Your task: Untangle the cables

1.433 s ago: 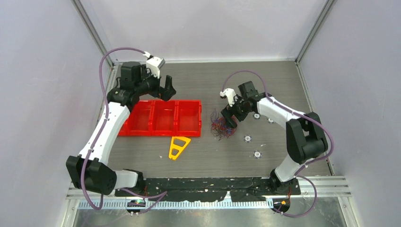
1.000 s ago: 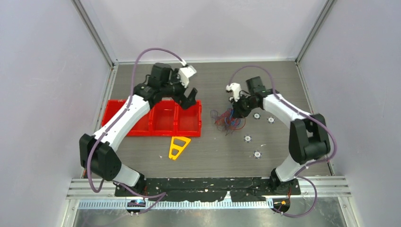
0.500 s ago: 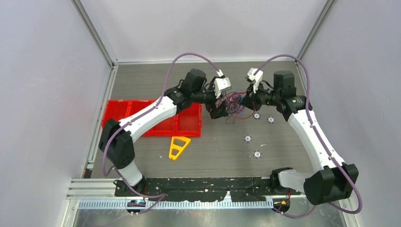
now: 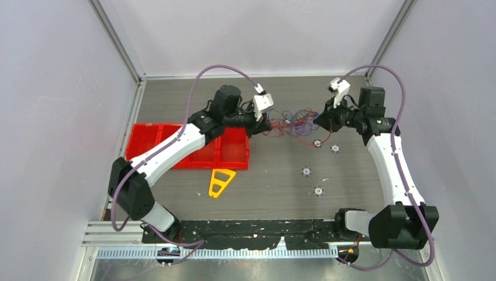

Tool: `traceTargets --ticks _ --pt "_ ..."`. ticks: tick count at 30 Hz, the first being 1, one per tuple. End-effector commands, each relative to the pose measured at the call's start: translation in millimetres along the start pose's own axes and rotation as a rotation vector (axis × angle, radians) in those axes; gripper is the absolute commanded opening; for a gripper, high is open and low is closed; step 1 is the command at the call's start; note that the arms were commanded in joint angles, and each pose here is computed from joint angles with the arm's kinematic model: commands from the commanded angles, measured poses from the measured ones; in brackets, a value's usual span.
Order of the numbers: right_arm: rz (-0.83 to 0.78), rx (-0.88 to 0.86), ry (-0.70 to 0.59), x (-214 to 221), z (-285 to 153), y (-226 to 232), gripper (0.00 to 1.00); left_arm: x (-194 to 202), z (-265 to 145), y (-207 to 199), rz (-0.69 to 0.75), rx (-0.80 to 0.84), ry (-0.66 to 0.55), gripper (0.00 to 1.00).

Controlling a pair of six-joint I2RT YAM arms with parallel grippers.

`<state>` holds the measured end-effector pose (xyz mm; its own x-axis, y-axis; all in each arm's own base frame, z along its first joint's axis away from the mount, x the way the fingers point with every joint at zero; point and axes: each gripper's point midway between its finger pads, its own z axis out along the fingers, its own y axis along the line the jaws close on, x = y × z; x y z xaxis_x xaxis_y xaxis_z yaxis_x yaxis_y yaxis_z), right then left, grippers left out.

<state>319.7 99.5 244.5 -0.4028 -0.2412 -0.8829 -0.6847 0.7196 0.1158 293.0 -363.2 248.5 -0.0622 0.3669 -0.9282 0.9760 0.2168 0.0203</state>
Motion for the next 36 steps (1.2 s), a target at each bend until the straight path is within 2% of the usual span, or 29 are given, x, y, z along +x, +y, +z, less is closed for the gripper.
traceTargets --ticks 1,6,10,14,25,29,34,36 --pt "-0.002 0.278 0.037 5 -26 -83 0.09 -11 -45 1 0.061 -0.058 -0.016 0.00" --pt "0.119 0.389 0.113 40 -40 -140 0.07 -31 -62 9 0.061 -0.098 -0.048 0.00" --pt "0.161 0.454 0.202 72 -43 -174 0.06 -66 -82 23 0.075 -0.172 -0.125 0.00" --pt "0.176 0.470 0.294 107 -39 -191 0.05 -108 -103 31 0.096 -0.221 -0.201 0.00" --pt "0.156 0.570 0.445 164 -34 -226 0.05 -235 -159 37 0.144 -0.334 -0.474 0.00" --pt "0.174 0.537 0.425 162 -28 -222 0.06 -263 -165 39 0.137 -0.330 -0.531 0.00" --pt "0.225 0.400 0.283 125 -17 -194 0.06 -264 -151 33 0.122 -0.279 -0.527 0.00" --pt "0.231 0.344 0.239 110 -15 -182 0.18 -263 -145 30 0.114 -0.260 -0.524 0.00"
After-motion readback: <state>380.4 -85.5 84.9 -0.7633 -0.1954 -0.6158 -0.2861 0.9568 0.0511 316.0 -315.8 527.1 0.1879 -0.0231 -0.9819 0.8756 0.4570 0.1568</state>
